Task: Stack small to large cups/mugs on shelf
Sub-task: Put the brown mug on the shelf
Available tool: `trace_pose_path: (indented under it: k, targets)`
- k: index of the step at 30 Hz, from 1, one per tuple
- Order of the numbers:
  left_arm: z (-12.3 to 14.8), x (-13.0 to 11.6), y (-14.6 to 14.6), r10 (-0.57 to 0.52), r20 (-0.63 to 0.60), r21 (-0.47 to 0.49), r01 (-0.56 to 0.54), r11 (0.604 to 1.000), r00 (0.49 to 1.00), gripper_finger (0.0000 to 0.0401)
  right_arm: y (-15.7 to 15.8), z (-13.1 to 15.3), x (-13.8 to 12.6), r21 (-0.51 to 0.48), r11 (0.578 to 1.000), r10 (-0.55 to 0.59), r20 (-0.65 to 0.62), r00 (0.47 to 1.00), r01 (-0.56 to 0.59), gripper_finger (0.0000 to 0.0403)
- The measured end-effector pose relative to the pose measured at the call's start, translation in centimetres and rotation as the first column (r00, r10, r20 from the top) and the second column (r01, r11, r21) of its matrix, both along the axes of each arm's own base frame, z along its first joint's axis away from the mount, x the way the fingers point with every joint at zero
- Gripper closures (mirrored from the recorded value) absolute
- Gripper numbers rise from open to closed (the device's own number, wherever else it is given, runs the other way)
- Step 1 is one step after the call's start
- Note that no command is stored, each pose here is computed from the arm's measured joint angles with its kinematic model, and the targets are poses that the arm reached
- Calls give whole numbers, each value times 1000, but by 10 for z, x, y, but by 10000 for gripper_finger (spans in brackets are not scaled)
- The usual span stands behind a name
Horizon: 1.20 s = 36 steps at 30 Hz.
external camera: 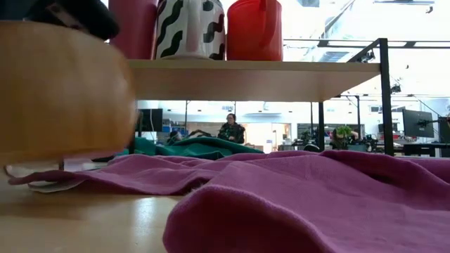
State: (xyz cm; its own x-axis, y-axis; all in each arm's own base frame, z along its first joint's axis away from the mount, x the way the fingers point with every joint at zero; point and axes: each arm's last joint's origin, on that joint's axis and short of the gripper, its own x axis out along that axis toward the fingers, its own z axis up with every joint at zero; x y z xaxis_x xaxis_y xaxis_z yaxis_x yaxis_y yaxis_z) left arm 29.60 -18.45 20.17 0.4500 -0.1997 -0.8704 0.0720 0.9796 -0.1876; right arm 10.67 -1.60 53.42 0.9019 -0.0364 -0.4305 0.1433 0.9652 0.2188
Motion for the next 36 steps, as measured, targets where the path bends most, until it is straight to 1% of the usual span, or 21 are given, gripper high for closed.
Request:
trace_pose_path:
  k: [5,7,9,11,16,25,28,33,36]
  targets:
    - [5,19,1,-37,11,21,37,999,999,393,0,0,0,-5,1000,8,-2,1000,-8,350]
    - [5,23,2,-55,-19,44,56,997,998,390,0,0,-1,-6,1000,9,-2,1000,-9,350]
    - [6,30,2,-73,-12,48,74,996,997,388,1,0,-2,-10,1000,10,1,1000,-10,350]
    - [10,33,5,-91,-10,58,91,994,996,390,1,0,-3,-14,1000,13,3,1000,-13,350]
    - [12,40,17,-78,6,64,78,995,997,391,1,1,-7,-18,1000,13,11,1000,-13,350]
    - [15,55,35,-97,71,35,95,995,993,392,3,2,-13,-26,1000,16,23,1000,-16,350]
    - [16,55,34,-111,70,25,110,994,991,390,3,2,-14,-26,1000,17,21,1000,-16,350]
    - [7,57,31,-137,44,-11,137,990,990,389,4,2,-18,-35,999,20,27,999,-19,350]
    - [3,62,28,-147,65,-42,150,988,987,386,4,3,-20,-39,999,22,32,999,-20,350]
